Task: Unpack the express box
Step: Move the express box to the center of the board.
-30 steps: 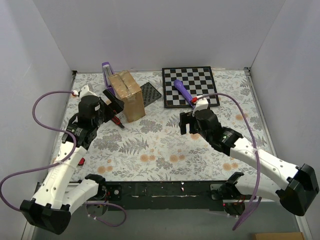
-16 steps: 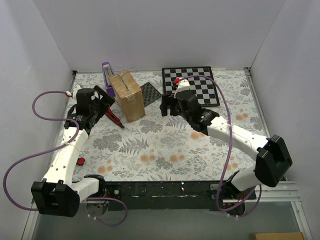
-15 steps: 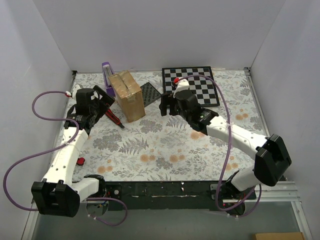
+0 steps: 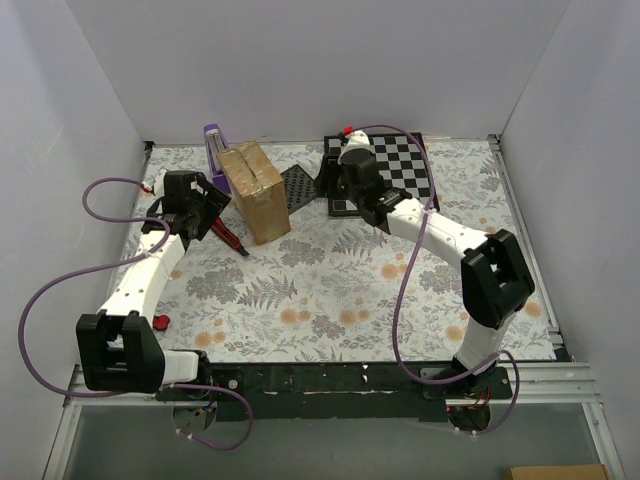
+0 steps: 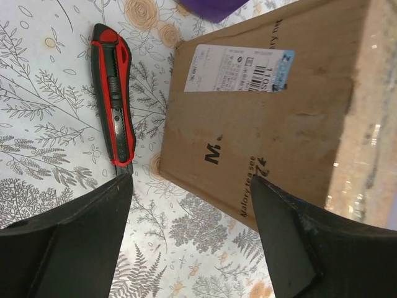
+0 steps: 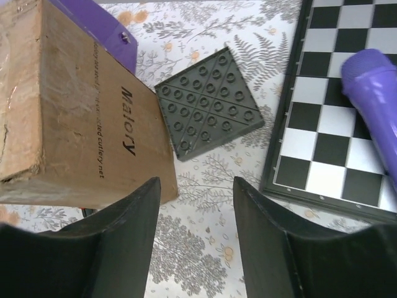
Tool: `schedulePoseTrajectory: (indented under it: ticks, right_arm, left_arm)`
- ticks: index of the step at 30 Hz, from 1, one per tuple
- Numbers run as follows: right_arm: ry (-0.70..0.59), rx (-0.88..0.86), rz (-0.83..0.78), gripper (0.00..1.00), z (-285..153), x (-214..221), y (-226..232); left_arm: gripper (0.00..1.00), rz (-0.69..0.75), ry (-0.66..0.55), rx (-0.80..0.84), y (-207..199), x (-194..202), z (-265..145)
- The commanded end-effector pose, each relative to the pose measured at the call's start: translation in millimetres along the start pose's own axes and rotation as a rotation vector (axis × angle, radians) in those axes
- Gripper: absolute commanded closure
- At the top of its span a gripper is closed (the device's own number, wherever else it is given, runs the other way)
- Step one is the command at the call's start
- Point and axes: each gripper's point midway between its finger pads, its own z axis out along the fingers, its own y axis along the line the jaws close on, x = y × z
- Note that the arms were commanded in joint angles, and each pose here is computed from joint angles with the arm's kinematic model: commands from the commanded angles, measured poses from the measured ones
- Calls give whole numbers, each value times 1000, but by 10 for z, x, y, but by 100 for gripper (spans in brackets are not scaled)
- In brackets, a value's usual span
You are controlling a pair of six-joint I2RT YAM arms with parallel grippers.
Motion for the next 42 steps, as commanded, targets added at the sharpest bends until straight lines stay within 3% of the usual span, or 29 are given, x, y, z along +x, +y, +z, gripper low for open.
schedulePoseTrajectory:
  ticks: [1, 7, 16, 23, 42]
  right_arm:
    - [-55, -123, 44, 45, 172, -221, 346]
    - [-75, -177, 100, 42, 385, -179, 366]
    - [-80, -285, 115, 41, 731, -181, 608]
    - [33, -398, 135, 44, 896, 128, 809]
    - [166, -469, 36, 48, 374, 732, 961]
  left_arm:
    - [26, 6, -2, 41, -74, -13, 79]
    - [40, 9, 11, 38, -65, 24, 221]
    - [43, -20, 76, 32, 87, 282, 397]
    - [41, -24, 141, 74, 59, 445, 466]
    - [38, 76, 236, 193, -103, 837, 292]
